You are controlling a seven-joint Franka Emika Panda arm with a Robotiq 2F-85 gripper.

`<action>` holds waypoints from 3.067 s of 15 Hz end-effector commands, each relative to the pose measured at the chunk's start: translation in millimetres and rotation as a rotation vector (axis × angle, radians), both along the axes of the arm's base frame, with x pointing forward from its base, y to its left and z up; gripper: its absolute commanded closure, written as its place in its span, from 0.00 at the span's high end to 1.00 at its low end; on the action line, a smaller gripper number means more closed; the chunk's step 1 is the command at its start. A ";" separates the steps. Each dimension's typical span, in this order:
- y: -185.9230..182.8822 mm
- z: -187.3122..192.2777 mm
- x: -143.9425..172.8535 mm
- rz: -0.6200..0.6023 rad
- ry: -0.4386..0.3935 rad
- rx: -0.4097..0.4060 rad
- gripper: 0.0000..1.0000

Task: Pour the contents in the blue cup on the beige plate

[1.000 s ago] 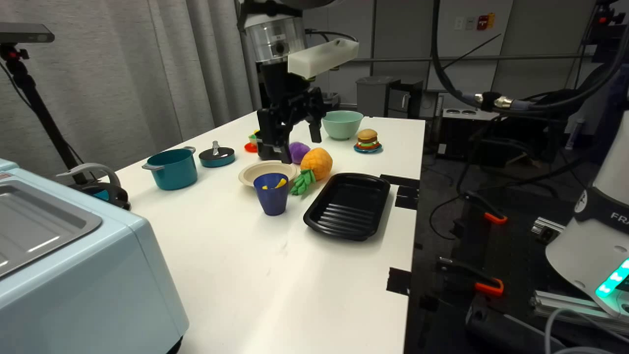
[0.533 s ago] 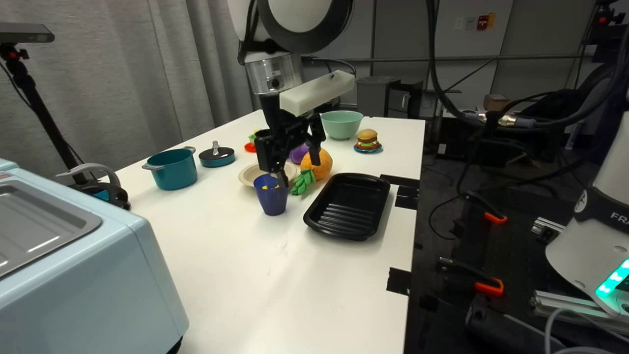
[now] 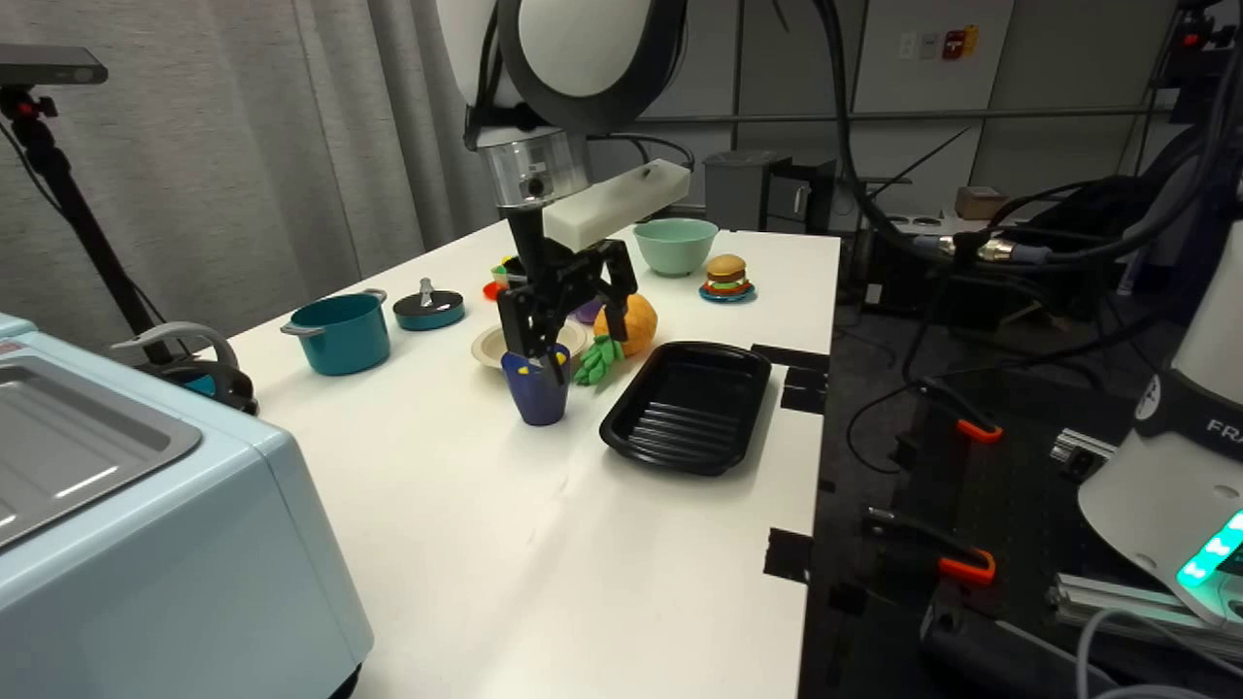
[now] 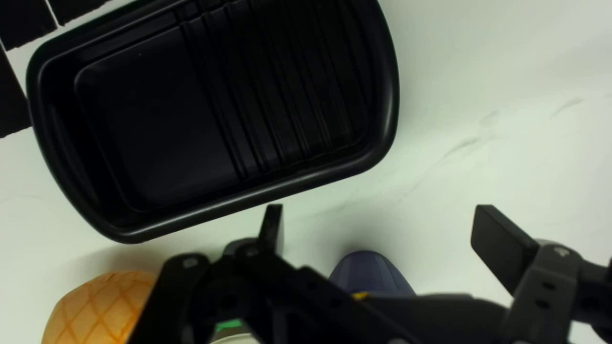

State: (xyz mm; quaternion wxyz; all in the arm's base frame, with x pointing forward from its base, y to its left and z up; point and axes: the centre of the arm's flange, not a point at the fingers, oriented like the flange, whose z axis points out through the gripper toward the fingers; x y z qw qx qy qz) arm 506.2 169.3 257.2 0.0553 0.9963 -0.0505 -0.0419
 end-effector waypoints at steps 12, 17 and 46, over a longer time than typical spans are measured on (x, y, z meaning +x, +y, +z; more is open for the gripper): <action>16.6 -38.8 9.8 -0.085 -0.103 0.012 1.00; 22.0 -50.0 14.1 -0.089 -0.181 -0.010 1.00; 19.5 -65.5 18.5 -0.120 -0.449 -0.164 1.00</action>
